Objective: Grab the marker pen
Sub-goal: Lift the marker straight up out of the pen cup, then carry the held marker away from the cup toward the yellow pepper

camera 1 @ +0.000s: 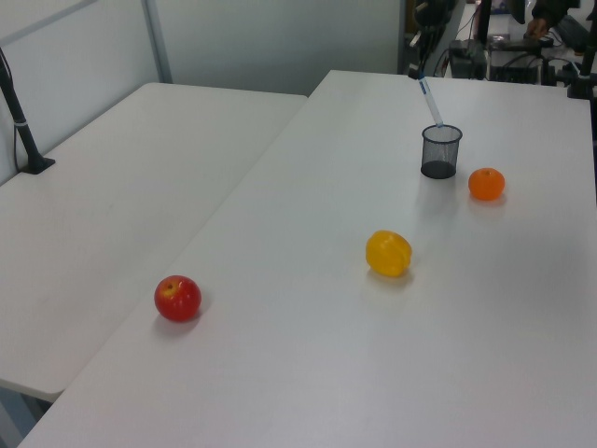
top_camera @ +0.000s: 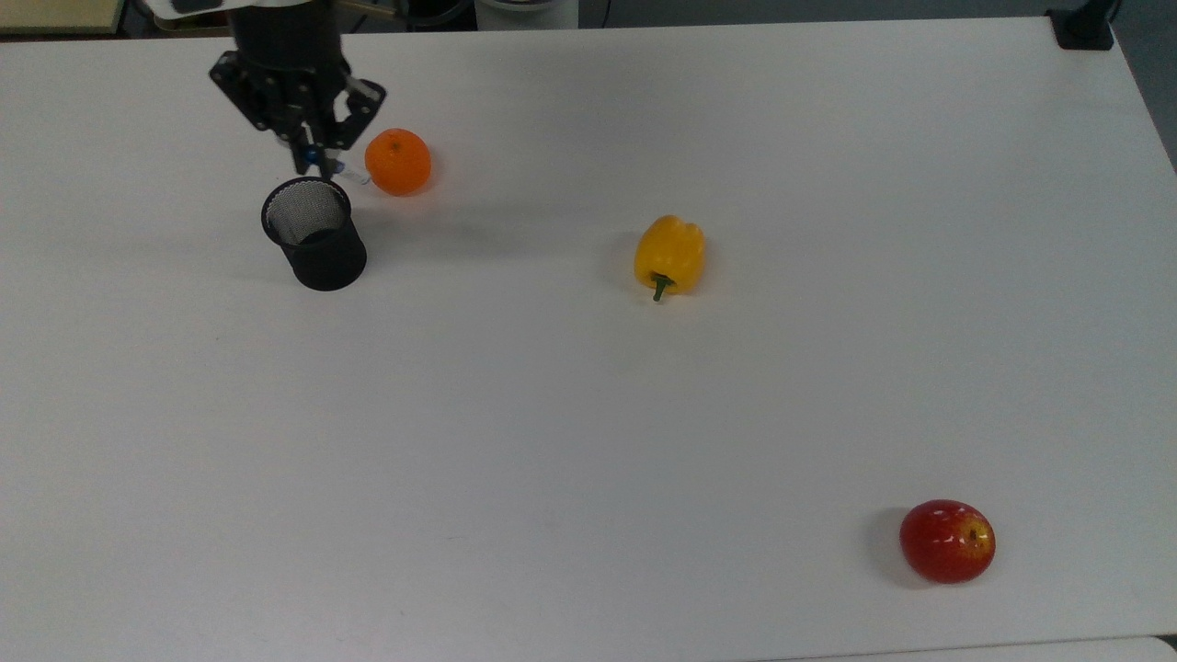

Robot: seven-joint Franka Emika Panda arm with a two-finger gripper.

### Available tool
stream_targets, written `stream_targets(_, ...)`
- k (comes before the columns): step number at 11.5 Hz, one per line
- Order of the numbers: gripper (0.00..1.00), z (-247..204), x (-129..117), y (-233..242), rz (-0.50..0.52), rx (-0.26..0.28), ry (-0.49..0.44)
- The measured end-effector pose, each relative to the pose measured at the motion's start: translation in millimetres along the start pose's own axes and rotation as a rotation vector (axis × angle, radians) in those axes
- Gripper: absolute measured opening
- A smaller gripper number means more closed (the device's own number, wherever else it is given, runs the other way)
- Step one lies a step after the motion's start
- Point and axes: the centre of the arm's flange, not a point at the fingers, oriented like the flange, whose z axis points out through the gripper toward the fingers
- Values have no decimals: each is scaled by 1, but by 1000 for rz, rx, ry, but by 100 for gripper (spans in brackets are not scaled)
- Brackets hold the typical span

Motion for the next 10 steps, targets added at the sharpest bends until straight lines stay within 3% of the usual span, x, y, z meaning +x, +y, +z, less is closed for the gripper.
stream_targets(6, 17, -8, -48, -125, -155, 56, -218)
stream_targets(10, 17, 29, -64, -144, -165, 64, -287)
